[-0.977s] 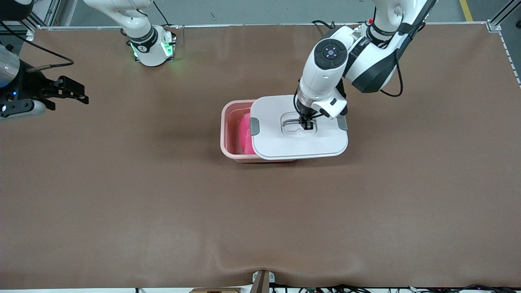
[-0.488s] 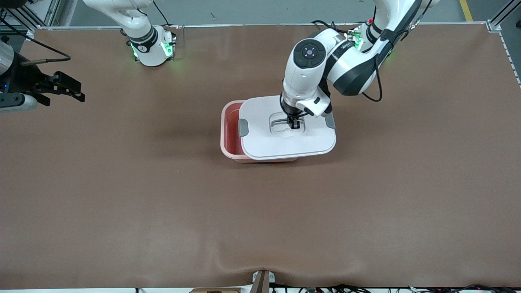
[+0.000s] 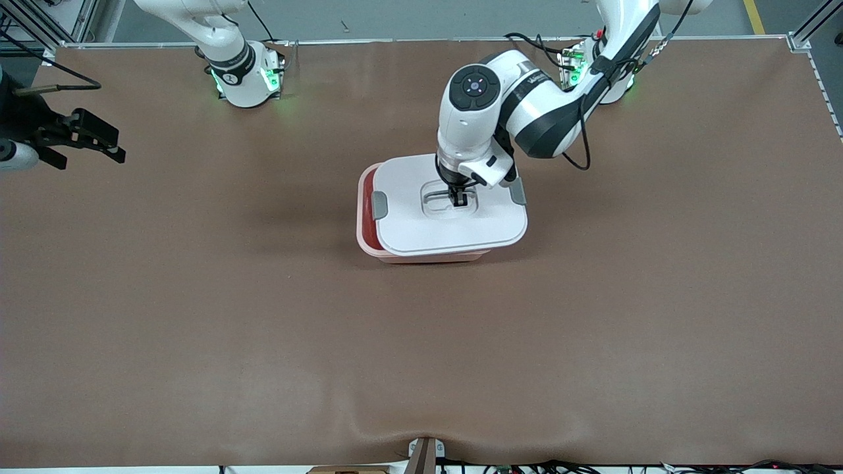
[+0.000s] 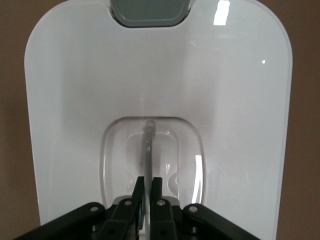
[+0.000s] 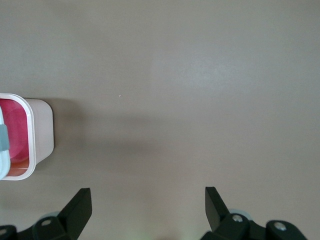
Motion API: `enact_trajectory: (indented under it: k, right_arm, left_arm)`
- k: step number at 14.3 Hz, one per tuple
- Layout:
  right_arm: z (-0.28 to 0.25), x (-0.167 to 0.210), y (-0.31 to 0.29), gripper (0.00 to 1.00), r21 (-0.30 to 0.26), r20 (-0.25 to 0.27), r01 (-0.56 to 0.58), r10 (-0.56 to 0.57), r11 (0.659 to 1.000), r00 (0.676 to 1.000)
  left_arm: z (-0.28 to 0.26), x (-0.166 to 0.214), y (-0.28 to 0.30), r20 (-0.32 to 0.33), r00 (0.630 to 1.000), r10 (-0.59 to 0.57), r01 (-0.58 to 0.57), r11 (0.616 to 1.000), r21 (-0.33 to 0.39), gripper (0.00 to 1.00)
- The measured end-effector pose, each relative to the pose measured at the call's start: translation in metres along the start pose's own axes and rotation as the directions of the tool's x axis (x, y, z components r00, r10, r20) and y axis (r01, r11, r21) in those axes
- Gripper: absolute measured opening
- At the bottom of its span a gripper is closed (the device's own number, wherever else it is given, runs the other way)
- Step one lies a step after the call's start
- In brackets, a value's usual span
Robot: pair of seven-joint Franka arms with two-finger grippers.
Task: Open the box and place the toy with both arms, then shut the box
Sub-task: 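Carry the lid over the box and lower it with the left gripper, then press the lid down onto the box rim with the left gripper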
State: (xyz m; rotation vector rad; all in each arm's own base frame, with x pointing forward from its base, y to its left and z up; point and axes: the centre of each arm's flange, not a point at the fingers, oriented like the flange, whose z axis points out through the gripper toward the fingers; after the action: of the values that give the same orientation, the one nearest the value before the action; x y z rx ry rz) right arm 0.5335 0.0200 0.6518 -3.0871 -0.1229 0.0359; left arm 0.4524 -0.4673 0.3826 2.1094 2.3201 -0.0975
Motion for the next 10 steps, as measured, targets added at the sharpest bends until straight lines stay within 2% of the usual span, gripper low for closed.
enact_trajectory:
  k: [2,6,10]
  right_arm:
    - [0.002,0.001,0.000,1.00,0.000,0.004,-0.014,0.014,1.000,1.000]
    - [-0.001,0.002,-0.004,1.00,0.000,-0.004,-0.111,0.111,0.994,0.994]
    - [0.003,0.006,-0.013,1.00,-0.001,-0.002,-0.123,0.123,0.992,0.992]
  left_arm:
    - [0.001,-0.008,0.000,0.012,1.000,-0.006,0.006,1.000,0.004,0.07]
    - [0.011,-0.014,0.006,0.007,1.000,0.005,-0.005,1.000,0.000,0.07]
    - [0.016,-0.022,0.008,0.013,1.000,0.014,-0.014,1.000,0.007,0.07]
